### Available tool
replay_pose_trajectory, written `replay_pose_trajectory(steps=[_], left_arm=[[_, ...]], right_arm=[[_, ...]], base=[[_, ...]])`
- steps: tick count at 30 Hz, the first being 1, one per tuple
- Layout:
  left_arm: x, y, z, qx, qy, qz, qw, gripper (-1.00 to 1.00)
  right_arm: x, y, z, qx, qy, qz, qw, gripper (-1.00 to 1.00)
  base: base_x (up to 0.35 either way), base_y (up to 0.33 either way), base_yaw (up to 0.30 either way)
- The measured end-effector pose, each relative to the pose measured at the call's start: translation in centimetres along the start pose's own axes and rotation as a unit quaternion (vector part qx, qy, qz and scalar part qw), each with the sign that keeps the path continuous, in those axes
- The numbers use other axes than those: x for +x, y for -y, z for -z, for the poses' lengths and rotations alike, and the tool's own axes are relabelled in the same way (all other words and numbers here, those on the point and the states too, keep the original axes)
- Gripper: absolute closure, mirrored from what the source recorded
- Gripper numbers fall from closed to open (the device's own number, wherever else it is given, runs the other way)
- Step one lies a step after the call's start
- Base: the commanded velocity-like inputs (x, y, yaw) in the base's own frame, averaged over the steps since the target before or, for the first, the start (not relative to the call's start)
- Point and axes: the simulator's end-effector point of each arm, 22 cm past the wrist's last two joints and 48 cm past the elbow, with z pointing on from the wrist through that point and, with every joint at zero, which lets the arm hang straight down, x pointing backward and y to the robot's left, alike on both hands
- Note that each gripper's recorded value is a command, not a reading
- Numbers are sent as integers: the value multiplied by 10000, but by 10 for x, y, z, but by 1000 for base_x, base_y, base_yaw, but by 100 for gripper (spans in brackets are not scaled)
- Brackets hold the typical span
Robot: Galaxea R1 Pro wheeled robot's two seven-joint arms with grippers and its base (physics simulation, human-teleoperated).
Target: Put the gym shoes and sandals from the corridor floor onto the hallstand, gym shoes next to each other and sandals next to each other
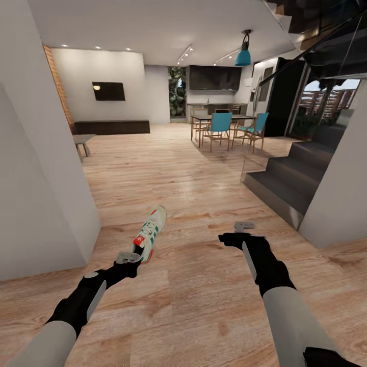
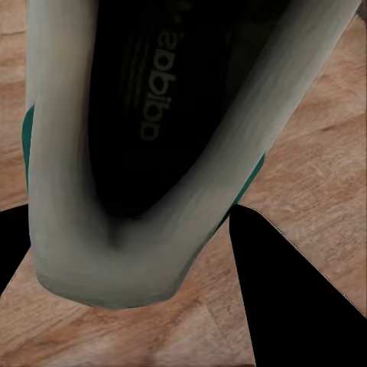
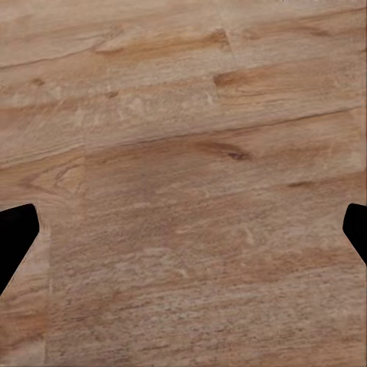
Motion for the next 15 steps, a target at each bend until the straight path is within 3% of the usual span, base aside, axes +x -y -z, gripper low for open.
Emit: replay_pose_trajectory(steps=[10,15], left_arm=[[0,1,0,-1,2,2,10000,100],[1,1,-1,-1,-2,2,10000,100]], right_arm=[[0,0,0,4,1,0,10000,-100],[1,0,0,7,-7,0,10000,-100]], base=[[-7,-3,291],[-187,-127,78]])
